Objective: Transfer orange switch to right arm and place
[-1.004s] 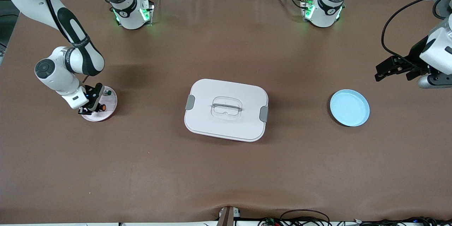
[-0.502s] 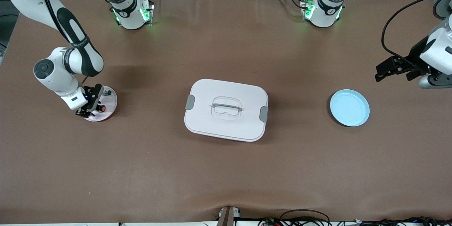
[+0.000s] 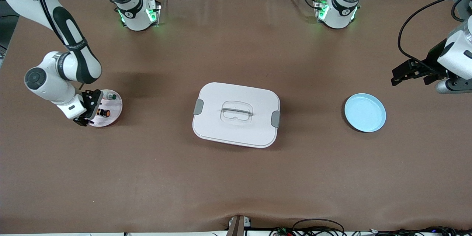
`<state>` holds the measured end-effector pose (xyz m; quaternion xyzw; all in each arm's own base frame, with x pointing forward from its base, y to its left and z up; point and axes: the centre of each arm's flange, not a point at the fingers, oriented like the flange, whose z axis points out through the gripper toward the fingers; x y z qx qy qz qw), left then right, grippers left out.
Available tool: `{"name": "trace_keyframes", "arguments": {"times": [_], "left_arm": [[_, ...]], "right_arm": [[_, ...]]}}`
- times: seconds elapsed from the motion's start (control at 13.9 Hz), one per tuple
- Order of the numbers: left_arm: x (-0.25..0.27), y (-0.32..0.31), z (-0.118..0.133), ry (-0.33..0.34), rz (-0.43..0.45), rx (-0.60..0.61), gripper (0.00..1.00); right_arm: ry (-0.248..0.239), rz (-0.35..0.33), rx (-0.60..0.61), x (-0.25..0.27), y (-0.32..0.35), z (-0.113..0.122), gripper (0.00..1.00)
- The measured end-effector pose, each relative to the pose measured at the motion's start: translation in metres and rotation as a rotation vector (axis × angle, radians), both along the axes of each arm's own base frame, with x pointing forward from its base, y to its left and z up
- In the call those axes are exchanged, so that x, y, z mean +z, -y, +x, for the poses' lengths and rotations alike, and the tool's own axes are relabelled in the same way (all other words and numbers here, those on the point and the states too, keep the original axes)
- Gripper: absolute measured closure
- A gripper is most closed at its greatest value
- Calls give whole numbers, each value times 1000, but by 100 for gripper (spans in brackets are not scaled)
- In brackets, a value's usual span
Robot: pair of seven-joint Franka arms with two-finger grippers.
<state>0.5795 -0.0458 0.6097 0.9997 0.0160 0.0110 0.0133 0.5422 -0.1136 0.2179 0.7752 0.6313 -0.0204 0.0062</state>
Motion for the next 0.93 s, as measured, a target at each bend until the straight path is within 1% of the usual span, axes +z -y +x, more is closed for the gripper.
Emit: {"name": "trace_keyframes", "arguments": {"times": [0.14, 0.22, 0.36, 0.57, 0.93], "left_arm": [[0, 0, 0, 0, 0, 0, 0], [0, 0, 0, 0, 0, 0, 0], [0, 0, 0, 0, 0, 0, 0], [0, 0, 0, 0, 0, 0, 0], [0, 1, 0, 0, 0, -1, 0]], "right_arm": [[-53, 4, -56, 31, 3, 10, 0], [-67, 4, -94, 48, 4, 13, 0], [-67, -2, -189, 79, 4, 15, 0], [-82, -11, -351, 114, 2, 7, 0], [-123, -39, -631, 165, -12, -11, 0]]}}
